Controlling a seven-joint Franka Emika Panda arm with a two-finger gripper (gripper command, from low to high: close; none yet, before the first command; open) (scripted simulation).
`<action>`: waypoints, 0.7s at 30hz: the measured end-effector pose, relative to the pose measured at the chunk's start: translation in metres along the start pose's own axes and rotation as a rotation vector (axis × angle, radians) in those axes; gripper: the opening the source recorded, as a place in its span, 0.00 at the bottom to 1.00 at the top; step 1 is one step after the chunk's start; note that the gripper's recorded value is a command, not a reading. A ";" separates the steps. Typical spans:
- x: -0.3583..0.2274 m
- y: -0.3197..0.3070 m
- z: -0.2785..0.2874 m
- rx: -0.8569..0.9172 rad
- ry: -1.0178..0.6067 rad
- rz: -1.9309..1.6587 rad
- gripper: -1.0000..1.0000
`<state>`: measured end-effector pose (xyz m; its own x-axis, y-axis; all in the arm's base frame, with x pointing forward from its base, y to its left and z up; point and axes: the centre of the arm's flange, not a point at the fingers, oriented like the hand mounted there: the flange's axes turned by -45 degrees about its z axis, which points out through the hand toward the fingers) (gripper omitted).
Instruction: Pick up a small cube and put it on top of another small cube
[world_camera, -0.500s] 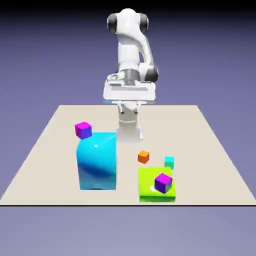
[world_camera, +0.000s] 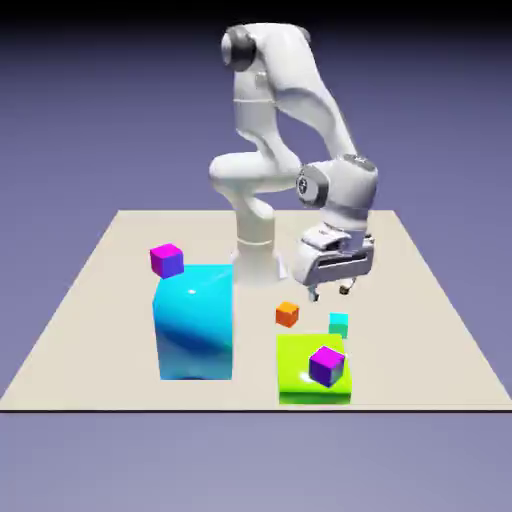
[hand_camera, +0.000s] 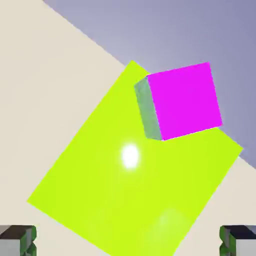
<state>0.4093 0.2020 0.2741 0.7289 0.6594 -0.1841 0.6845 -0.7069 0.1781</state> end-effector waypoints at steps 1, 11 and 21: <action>0.006 -0.016 0.007 -0.008 -0.048 -0.053 0.50; 0.033 -0.137 0.081 -0.131 -0.504 -0.471 0.50; 0.009 -0.182 0.170 -0.241 -0.714 -0.673 0.00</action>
<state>0.2893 0.2930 0.0761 0.0658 0.5388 -0.8399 0.9926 -0.1213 0.0000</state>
